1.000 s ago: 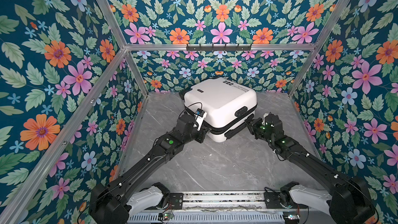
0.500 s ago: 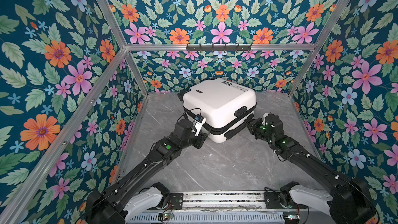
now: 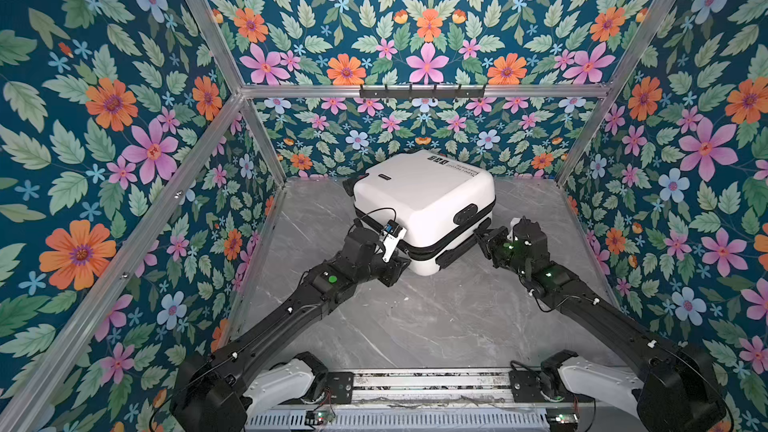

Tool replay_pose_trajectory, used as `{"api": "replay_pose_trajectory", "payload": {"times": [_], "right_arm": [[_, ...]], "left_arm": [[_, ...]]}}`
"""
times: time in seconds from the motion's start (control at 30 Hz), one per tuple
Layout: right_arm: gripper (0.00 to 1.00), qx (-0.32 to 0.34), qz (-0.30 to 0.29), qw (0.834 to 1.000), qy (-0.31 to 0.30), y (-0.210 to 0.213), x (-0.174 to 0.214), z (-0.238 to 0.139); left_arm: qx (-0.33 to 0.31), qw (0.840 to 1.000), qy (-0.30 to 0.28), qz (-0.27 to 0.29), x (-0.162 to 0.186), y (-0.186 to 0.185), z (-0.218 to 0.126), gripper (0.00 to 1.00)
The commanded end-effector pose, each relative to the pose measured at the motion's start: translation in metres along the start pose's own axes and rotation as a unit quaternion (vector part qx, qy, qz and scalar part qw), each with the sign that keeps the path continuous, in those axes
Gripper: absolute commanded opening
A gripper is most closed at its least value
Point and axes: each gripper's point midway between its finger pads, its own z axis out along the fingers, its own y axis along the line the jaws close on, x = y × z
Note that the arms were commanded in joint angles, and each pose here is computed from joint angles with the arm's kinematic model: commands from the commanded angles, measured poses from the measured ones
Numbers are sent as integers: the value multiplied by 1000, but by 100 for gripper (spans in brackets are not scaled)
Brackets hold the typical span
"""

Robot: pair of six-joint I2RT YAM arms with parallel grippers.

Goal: Pack the luggage

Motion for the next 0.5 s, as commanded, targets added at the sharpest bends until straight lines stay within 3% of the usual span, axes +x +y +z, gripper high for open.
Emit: {"api": "replay_pose_trajectory", "payload": {"times": [0.0, 0.47], "right_arm": [[0, -153, -45, 987, -6, 78, -3, -15], [0, -148, -46, 988, -4, 75, -2, -12]], "left_arm": [[23, 999, -24, -2, -14, -9, 2, 49], [64, 998, -16, -14, -3, -25, -5, 56]]}}
